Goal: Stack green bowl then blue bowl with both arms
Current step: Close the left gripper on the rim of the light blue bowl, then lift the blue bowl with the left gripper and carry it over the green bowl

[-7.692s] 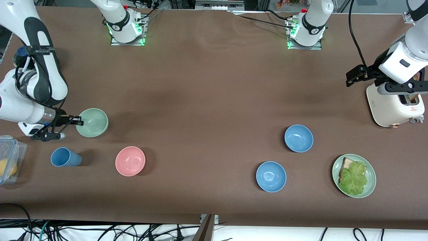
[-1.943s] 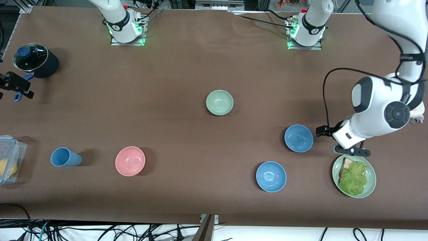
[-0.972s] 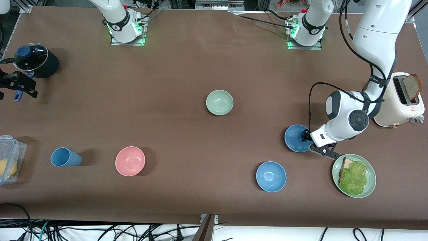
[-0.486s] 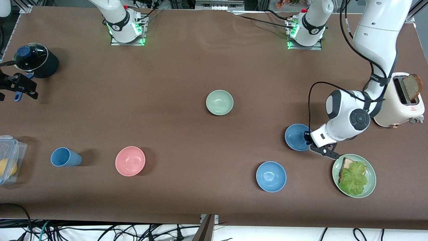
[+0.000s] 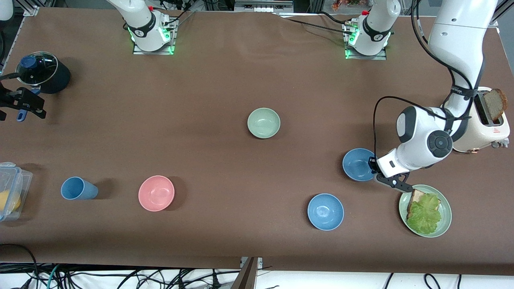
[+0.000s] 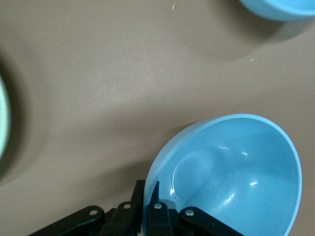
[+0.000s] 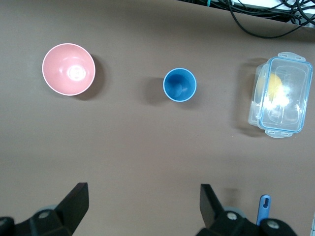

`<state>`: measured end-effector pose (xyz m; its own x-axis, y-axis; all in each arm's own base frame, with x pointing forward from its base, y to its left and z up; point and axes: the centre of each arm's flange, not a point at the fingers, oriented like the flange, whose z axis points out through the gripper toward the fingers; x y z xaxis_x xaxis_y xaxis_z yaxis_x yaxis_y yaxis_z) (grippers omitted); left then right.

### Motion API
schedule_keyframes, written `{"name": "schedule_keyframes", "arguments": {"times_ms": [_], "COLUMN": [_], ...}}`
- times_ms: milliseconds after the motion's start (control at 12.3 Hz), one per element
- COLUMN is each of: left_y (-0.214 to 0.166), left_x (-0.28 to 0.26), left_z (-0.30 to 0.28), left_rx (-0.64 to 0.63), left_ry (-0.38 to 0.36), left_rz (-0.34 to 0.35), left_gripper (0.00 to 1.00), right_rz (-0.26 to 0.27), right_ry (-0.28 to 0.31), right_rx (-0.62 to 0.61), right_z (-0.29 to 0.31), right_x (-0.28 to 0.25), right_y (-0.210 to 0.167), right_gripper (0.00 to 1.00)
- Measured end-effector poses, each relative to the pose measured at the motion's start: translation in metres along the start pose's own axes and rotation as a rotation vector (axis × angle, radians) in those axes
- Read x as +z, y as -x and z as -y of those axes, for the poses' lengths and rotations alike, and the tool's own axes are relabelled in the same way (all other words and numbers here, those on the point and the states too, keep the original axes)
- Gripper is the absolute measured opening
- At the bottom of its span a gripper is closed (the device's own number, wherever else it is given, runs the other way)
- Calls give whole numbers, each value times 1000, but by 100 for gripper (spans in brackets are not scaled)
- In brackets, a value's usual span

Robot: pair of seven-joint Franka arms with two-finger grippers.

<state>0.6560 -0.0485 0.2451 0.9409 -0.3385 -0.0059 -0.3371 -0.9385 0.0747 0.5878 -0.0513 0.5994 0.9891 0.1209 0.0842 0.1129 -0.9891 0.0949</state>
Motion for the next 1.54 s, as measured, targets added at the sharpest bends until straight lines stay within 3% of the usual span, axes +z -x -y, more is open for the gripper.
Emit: {"name": "schedule_keyframes", "arguments": {"times_ms": [324,648,1134,1538], "left_y": [-23,-42,-22,0], "left_x": [-59,-73,-50,-21], "left_z": [-30,-141,-324,-382], "left_rx": [-1,-109,-198,-215], "left_ry": [77,145,117,96], "left_rz": [29,49,157,186], "left_gripper": [5,5,5,5], "right_rz": [1,1,2,3], "right_ry": [0,0,-1,-1], "right_rx": [0,-1,-4,-5], "right_z": [0,1,3,3], "right_x": [0,0,0,0], "right_y": [0,0,-1,-1], "right_gripper": [100,100,100,100]}}
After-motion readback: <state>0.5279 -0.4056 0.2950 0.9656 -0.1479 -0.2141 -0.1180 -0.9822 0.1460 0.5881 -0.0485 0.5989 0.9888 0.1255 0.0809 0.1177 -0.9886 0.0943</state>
